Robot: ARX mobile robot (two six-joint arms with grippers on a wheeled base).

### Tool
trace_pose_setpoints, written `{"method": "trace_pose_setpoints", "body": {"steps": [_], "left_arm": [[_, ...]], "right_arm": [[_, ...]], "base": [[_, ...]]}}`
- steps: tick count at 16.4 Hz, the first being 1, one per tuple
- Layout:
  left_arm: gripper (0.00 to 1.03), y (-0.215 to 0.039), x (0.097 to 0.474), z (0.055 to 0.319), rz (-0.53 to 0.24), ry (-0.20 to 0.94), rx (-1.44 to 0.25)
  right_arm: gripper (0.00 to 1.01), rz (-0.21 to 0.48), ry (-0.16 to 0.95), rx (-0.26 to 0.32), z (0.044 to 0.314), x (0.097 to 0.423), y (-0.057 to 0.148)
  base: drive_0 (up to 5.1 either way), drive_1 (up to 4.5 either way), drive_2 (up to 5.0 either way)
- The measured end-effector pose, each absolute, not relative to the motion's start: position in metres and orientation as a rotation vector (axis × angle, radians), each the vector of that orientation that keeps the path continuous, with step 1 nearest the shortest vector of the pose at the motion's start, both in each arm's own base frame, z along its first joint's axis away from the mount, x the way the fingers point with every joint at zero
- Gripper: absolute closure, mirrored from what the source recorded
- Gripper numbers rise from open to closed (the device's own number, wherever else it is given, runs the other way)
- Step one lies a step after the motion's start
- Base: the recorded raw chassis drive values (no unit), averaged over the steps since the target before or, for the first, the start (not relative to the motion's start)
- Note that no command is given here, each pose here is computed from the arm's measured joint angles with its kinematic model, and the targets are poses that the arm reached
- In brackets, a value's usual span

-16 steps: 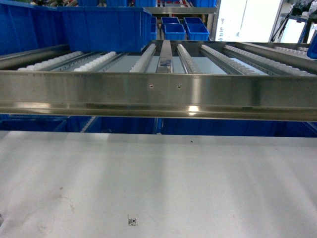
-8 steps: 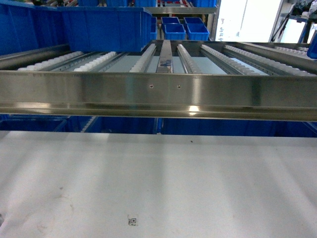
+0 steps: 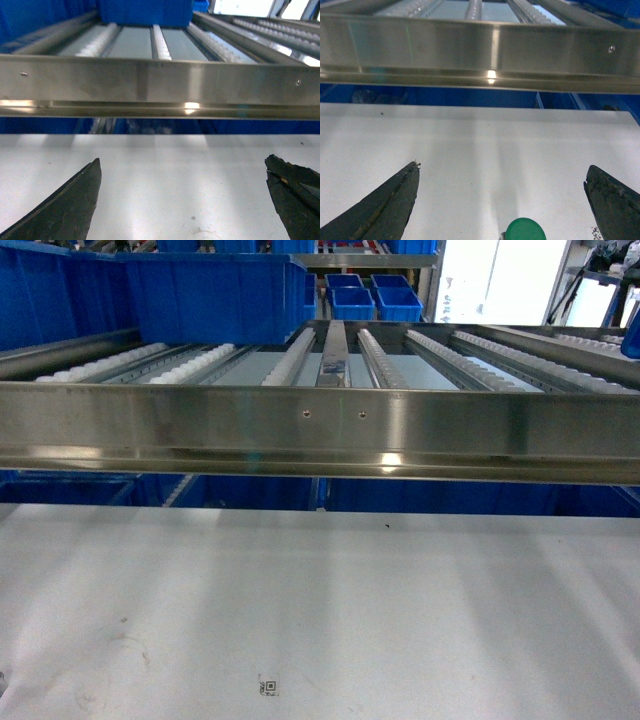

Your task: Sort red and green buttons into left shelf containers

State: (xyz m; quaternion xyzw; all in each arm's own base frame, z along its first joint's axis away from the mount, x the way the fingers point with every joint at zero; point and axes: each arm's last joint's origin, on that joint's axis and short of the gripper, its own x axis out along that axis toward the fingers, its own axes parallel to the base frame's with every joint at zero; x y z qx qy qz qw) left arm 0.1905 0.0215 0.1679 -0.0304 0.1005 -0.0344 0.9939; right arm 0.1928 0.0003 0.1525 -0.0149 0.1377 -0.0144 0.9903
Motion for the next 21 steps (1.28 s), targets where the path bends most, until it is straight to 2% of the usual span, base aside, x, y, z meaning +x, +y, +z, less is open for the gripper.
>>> {"method": "trace_pose_setpoints", "body": {"steps": [4, 5, 7, 8, 11, 14, 21], "left_arm": [[0.05, 0.01, 0.22, 0.158, -0.115, 0.378, -0.068], [0.05, 0.007, 0.223, 0.158, -0.114, 0.385, -0.063], [0.05, -0.002, 0.228, 0.16, -0.136, 0.381, -0.053], [0.05, -0.002, 0.228, 0.16, -0.136, 0.381, -0.053], [0.05, -0.002, 0.228, 0.16, -0.133, 0.381, -0.052], [0.05, -0.002, 0.228, 0.16, -0.133, 0.381, -0.052], [0.05, -0.002, 0.228, 0.16, -0.133, 0.381, -0.052]], "right_arm": [[0.03, 0.0, 0.419, -0.055, 0.138, 0.213, -0.006], [0.03, 0.003, 0.435, -0.051, 0.136, 0.218, -0.009], [0.03, 0.033, 0.577, -0.034, 0.121, 0.234, -0.024], [0.03, 0.026, 0.608, -0.031, 0.117, 0.238, -0.03], [0.03, 0.041, 0.649, -0.059, 0.111, 0.246, -0.038], [0.03, 0.072, 0.702, -0.066, 0.1, 0.247, -0.038], [0.03, 0.063, 0.789, -0.096, 0.066, 0.244, -0.043]], "base": [[0.0, 0.0, 0.0], [0.0, 0.0, 0.0], [0.0, 0.0, 0.0], [0.0, 0.0, 0.0], [0.0, 0.0, 0.0], [0.0, 0.0, 0.0], [0.0, 0.0, 0.0]]}}
